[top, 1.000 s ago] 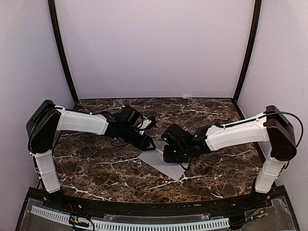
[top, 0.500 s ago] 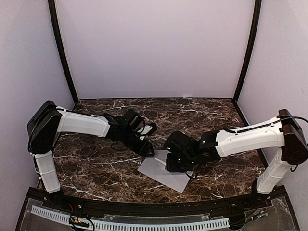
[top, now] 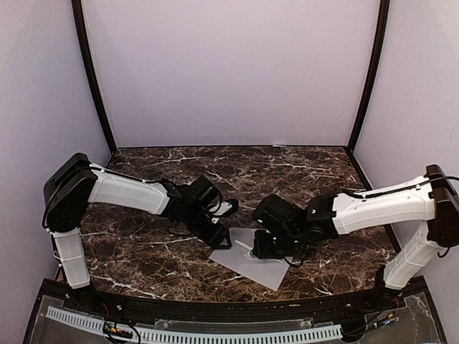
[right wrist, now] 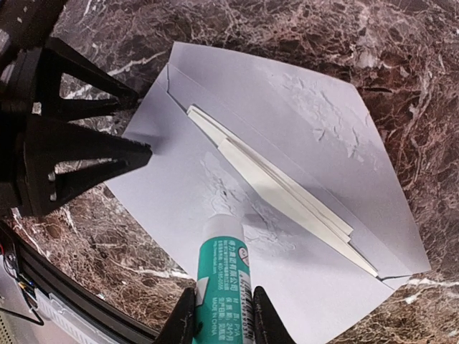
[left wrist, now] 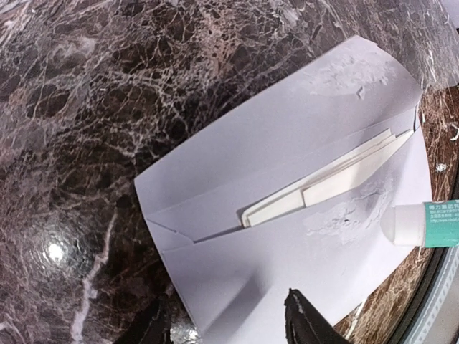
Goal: Place the letter into the envelope and seal it
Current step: Paint the envelope at the center of the board.
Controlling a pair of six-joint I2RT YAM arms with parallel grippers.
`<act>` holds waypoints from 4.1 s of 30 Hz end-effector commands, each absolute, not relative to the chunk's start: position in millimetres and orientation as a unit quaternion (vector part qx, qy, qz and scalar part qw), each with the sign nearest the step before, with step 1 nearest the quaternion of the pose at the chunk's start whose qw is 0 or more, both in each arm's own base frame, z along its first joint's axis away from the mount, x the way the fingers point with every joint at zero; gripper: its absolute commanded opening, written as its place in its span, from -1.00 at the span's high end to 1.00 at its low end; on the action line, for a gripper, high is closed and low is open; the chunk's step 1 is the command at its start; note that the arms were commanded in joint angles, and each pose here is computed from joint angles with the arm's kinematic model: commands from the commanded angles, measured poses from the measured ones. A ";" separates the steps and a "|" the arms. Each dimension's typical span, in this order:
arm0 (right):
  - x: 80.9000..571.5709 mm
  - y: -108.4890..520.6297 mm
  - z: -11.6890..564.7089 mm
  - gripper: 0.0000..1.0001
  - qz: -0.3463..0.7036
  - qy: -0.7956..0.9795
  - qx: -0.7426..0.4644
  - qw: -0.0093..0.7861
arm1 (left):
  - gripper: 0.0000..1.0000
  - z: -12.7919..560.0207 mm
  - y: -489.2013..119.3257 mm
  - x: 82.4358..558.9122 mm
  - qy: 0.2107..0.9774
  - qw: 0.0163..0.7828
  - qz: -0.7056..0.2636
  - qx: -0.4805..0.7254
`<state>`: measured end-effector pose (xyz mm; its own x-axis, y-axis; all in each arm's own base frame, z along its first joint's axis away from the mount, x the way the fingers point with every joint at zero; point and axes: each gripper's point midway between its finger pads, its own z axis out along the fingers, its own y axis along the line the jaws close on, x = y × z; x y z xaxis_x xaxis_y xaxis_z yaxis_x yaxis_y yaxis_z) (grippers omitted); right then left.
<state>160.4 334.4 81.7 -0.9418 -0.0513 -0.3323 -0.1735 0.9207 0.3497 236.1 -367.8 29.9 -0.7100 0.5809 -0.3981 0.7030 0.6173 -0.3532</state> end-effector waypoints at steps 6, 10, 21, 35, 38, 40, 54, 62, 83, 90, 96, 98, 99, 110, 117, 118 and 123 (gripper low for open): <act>159.0 326.3 85.3 1.00 0.186 0.967 -0.064 0.164 | -0.01 18.6 -371.4 238.1 0.892 0.132 -0.210 0.378; 158.8 309.2 80.8 1.00 0.164 0.971 -0.059 0.162 | 0.09 24.1 -374.7 239.6 0.888 0.145 -0.212 0.382; 154.1 299.2 65.7 1.00 0.166 0.975 -0.058 0.137 | 0.14 10.5 -374.0 233.7 0.890 0.129 -0.199 0.389; 155.2 306.7 52.2 1.00 0.164 0.976 -0.058 0.129 | 0.26 4.8 -376.5 226.4 0.889 0.117 -0.200 0.396; 156.3 308.1 51.7 1.00 0.164 0.976 -0.057 0.130 | 0.32 2.0 -377.0 224.1 0.889 0.112 -0.200 0.397; 157.1 310.2 52.0 1.00 0.167 0.976 -0.057 0.131 | 0.34 0.8 -377.4 223.1 0.888 0.110 -0.201 0.398; 165.4 333.1 52.4 1.00 0.173 0.973 -0.078 0.133 | 0.38 -1.2 -378.2 220.9 0.888 0.105 -0.202 0.399; 173.4 348.6 50.6 1.00 0.171 0.972 -0.089 0.137 | 0.40 -1.3 -378.8 220.0 0.888 0.103 -0.203 0.400; 170.5 333.4 112.1 1.00 0.220 0.958 -0.062 0.173 | 0.42 -9.7 -373.3 223.8 0.894 0.102 -0.181 0.397; 142.0 304.4 96.1 1.00 0.214 0.965 -0.052 0.143 | 0.42 -9.4 -372.9 224.4 0.894 0.103 -0.178 0.397; 119.0 305.6 82.9 1.00 0.213 0.968 -0.066 0.118 | 0.43 -9.1 -372.6 224.9 0.894 0.103 -0.177 0.398; 115.7 307.0 78.2 1.00 0.206 0.969 -0.070 0.113 | 0.43 -9.2 -372.6 224.7 0.894 0.103 -0.177 0.398; 115.1 307.5 77.0 1.00 0.205 0.970 -0.071 0.112 | 0.43 -9.2 -372.5 224.9 0.894 0.103 -0.177 0.399; 114.8 315.6 64.7 1.00 0.191 0.973 -0.079 0.102 | 0.43 -8.7 -373.2 224.6 0.893 0.102 -0.178 0.400; 114.8 314.6 55.6 1.00 0.166 0.978 -0.084 0.094 | 0.48 -9.0 -373.8 222.7 0.892 0.099 -0.182 0.401; 114.9 316.0 55.0 1.00 0.167 0.978 -0.085 0.094 | 0.49 -9.1 -374.2 222.3 0.892 0.098 -0.183 0.402; 119.3 317.5 54.9 1.00 0.156 0.979 -0.084 0.101 | 0.51 -11.4 -374.7 219.3 0.892 0.089 -0.189 0.401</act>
<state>117.5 315.3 57.7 -0.9696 -0.1215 -0.2123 -0.1864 0.9291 0.3195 244.5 -392.0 22.6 -0.6403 0.6228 -0.4495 0.7588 0.6038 -0.2443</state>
